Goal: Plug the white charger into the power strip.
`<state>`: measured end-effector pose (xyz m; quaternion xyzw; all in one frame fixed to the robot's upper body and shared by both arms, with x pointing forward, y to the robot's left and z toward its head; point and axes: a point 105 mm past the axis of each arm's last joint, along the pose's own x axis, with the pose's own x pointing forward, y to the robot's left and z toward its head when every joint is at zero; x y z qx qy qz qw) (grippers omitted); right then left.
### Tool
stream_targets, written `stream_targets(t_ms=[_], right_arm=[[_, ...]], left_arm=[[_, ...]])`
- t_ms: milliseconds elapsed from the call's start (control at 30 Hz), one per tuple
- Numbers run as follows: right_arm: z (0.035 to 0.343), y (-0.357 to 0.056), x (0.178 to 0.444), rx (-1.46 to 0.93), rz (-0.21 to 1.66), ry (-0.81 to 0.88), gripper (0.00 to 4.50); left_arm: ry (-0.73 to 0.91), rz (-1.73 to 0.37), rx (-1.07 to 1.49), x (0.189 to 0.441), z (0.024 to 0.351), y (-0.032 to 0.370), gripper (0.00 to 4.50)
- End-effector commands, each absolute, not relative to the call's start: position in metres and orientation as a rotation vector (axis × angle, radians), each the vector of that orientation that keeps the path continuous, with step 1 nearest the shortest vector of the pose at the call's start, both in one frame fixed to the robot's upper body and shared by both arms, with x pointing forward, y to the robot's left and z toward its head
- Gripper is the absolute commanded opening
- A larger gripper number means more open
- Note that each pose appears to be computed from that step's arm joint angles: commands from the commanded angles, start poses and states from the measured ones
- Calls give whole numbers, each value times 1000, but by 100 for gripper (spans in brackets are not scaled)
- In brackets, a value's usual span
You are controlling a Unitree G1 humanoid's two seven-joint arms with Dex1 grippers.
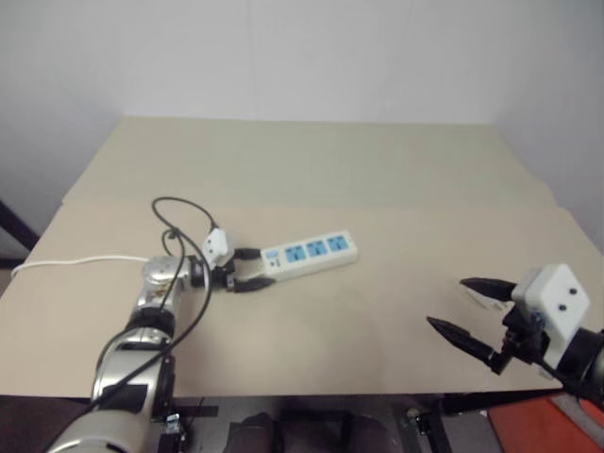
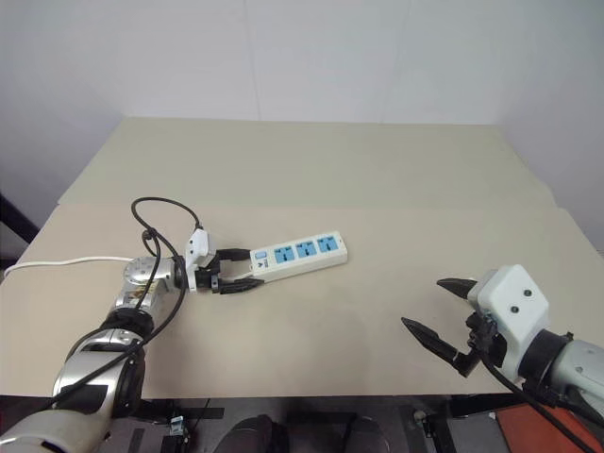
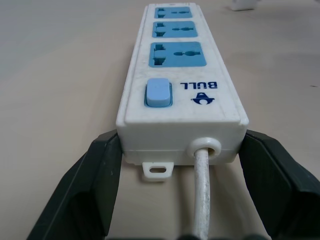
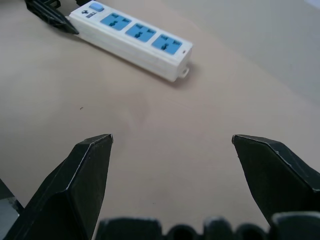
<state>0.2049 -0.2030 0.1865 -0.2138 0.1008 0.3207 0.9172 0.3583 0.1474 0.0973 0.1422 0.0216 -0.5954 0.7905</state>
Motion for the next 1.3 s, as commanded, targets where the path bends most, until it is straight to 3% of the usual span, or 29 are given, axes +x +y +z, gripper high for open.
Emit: stream_targets(t_ms=[33,367,433,500,900,1300], right_arm=[[193,-204,208,-471,652,179,450],[186,-201,207,-461,651,182,450],[186,-202,207,-459,647,181,450],[186,-203,206,-459,643,182,450],[184,-203,208,-449,659,180,450],[186,-207,204,-457,651,187,450]], left_arm=[[68,-1321,377,352,104,149,327],[72,-1261,355,356,113,147,327],[54,-1268,334,355,117,146,400],[11,-1274,324,353,123,146,442],[-171,-1283,222,352,146,157,442],[-143,-1365,226,354,125,142,442]])
